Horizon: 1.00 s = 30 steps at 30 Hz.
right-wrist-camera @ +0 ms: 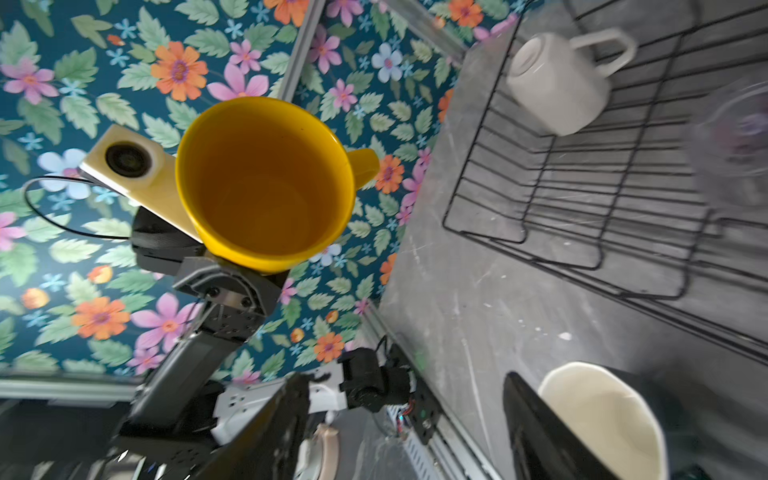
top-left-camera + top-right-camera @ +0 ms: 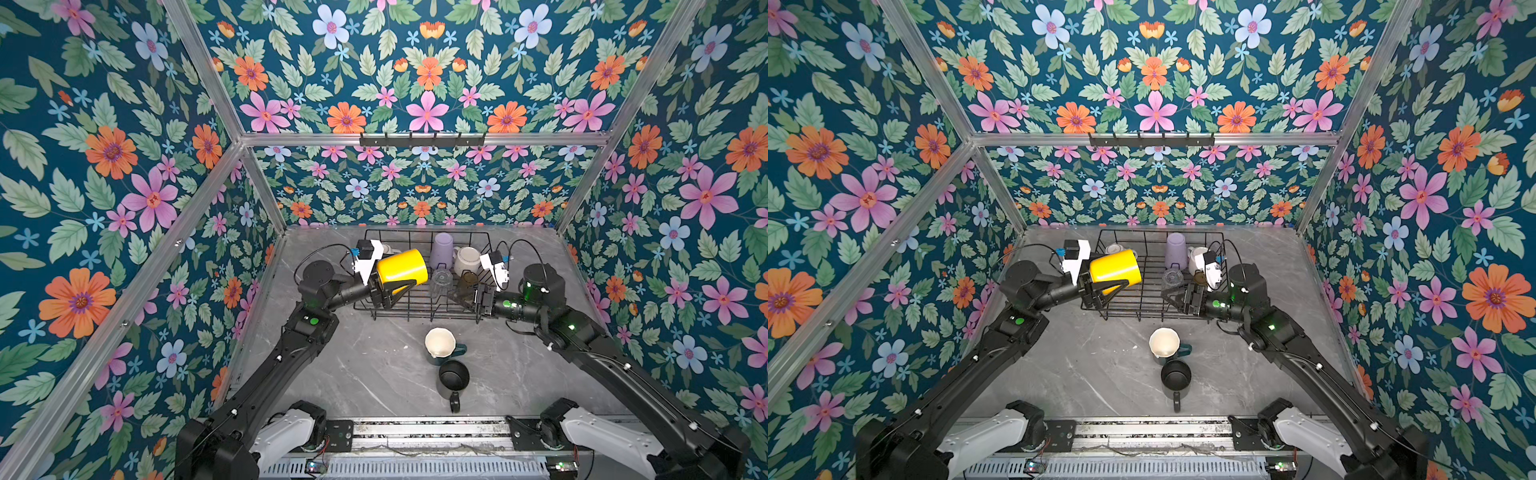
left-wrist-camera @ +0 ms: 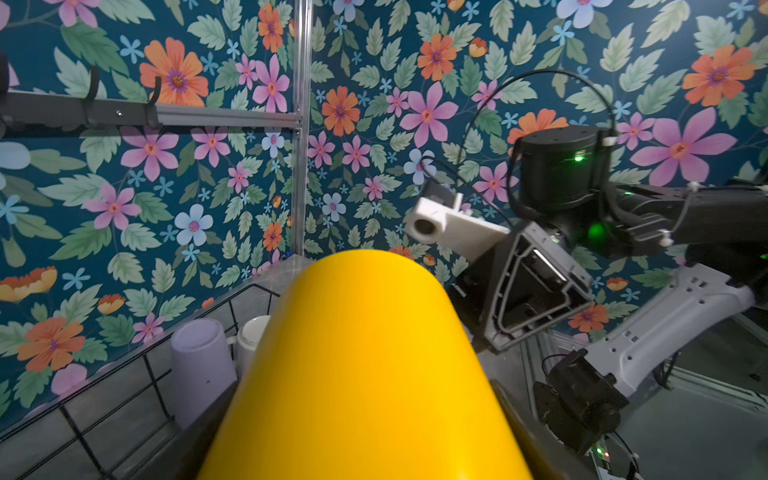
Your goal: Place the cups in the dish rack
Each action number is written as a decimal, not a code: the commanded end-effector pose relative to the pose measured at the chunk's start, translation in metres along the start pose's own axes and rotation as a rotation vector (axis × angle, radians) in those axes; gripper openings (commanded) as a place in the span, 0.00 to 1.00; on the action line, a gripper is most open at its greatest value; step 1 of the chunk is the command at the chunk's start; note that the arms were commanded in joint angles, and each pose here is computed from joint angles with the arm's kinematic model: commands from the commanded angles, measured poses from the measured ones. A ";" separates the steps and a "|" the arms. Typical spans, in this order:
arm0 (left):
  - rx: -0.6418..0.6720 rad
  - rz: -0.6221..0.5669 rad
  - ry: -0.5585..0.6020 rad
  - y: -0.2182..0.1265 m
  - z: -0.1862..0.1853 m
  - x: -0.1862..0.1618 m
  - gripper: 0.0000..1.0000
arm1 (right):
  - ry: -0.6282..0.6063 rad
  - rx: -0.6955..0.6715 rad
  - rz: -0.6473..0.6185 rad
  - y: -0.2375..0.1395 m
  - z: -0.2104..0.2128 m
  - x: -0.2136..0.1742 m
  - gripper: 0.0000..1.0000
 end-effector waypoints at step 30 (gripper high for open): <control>0.460 0.444 -0.311 0.087 0.105 -0.025 0.00 | -0.188 -0.283 -0.200 -0.045 -0.022 -0.017 0.98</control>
Point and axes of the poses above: each gripper's point midway between its finger pads, its own y axis out along the fingers, its own z axis along the line the jaws close on, x = y × z, the point moved 10 cm from there along -y, back along the fingers, and after that the axes turned 4 degrees about y, right-handed, at the moved point
